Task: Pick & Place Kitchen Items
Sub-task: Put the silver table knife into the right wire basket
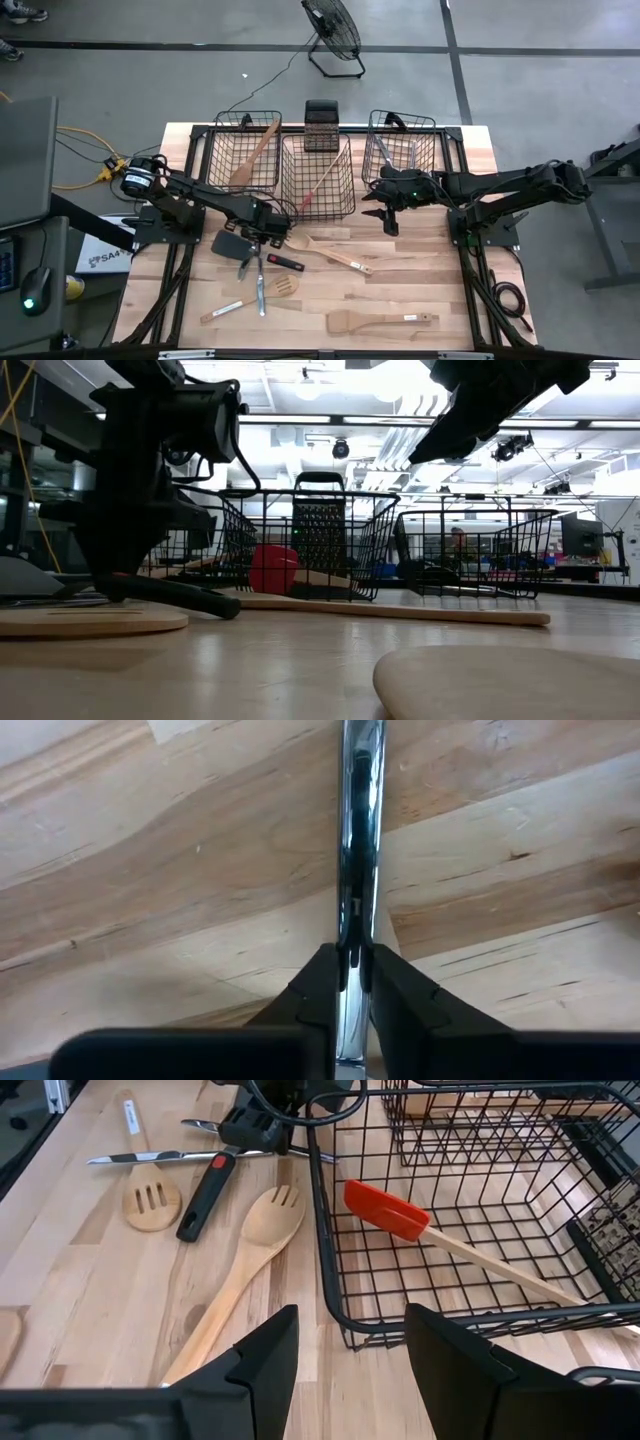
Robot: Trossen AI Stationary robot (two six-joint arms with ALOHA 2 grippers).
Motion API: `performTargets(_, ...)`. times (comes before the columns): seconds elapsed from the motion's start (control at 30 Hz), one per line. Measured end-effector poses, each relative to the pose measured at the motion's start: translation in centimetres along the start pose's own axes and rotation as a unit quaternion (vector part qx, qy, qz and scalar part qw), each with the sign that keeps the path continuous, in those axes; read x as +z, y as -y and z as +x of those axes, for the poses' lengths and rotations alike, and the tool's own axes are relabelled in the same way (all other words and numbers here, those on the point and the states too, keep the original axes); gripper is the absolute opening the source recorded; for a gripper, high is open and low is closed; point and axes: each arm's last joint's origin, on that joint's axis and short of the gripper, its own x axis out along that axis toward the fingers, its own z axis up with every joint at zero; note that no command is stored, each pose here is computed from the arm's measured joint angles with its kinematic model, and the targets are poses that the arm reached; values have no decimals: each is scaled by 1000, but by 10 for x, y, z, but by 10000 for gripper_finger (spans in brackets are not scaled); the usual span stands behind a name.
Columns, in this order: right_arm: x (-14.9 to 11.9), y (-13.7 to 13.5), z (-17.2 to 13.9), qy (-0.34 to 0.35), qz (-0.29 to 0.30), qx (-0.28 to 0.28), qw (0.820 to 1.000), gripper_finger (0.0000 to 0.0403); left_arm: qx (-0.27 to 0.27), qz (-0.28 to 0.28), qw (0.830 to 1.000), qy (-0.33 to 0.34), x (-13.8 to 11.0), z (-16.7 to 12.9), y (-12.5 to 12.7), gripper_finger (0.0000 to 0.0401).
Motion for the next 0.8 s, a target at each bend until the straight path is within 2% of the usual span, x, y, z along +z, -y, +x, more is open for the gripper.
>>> performTargets(0.53, 0, 0, 0, 0, 0, 0, 1000, 176, 3, 28, 1000, 0, 0, -1, -1, 33)
performTargets(0.8, -1, 0, 0, -4, 0, 0, 1000, 176, -6, 29, 999, 18, 0, -13, -7, 33)
